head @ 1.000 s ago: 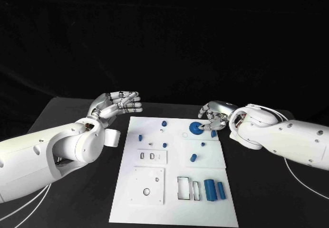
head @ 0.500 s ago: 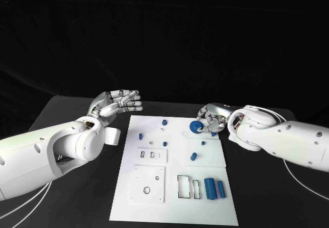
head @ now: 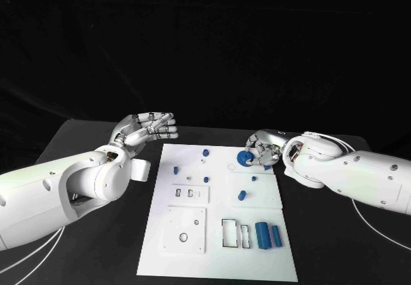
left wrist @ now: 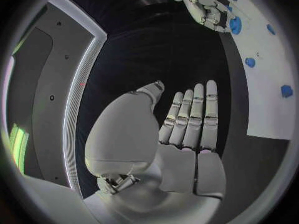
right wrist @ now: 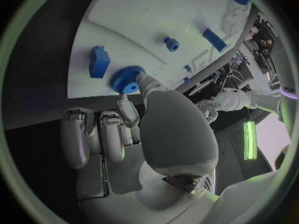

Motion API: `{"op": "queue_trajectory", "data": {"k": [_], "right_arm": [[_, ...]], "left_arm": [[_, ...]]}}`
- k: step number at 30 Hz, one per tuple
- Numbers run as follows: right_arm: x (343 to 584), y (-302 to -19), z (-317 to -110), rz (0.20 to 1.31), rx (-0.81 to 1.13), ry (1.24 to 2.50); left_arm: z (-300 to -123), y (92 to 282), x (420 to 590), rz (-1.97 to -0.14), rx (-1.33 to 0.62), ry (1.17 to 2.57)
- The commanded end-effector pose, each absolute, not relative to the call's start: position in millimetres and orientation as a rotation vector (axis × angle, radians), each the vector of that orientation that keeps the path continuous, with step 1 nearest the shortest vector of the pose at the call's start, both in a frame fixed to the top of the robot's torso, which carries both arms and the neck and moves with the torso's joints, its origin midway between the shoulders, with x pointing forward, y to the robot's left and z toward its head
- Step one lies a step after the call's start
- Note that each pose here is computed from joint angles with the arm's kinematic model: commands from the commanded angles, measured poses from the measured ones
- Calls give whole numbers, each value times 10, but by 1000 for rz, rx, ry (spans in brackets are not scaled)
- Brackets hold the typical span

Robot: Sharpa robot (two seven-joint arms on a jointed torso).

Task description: Assemble the parts on the task board

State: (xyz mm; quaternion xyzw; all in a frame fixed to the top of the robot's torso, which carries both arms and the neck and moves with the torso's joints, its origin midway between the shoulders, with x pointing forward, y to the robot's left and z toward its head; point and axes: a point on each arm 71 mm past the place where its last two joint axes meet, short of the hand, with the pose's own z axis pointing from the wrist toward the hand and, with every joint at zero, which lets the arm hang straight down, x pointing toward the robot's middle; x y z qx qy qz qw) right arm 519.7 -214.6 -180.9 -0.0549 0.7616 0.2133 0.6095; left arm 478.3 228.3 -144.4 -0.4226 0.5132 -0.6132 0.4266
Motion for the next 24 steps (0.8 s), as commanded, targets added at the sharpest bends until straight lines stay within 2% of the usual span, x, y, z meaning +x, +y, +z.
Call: {"op": "queue_trajectory", "data": {"k": [1, 13, 24], "right_arm": [[5193, -2140, -1848, 475, -151, 1786], [5199, -2118, -1913, 471, -156, 1800], [5181, -2095, -1833, 486, -182, 1655]], "left_arm": [[-1432, 2264, 4780, -1554, -1051, 1287], [-1432, 2266, 4779, -1553, -1052, 1288], [-1436, 2268, 4779, -1553, -1054, 1293]]}}
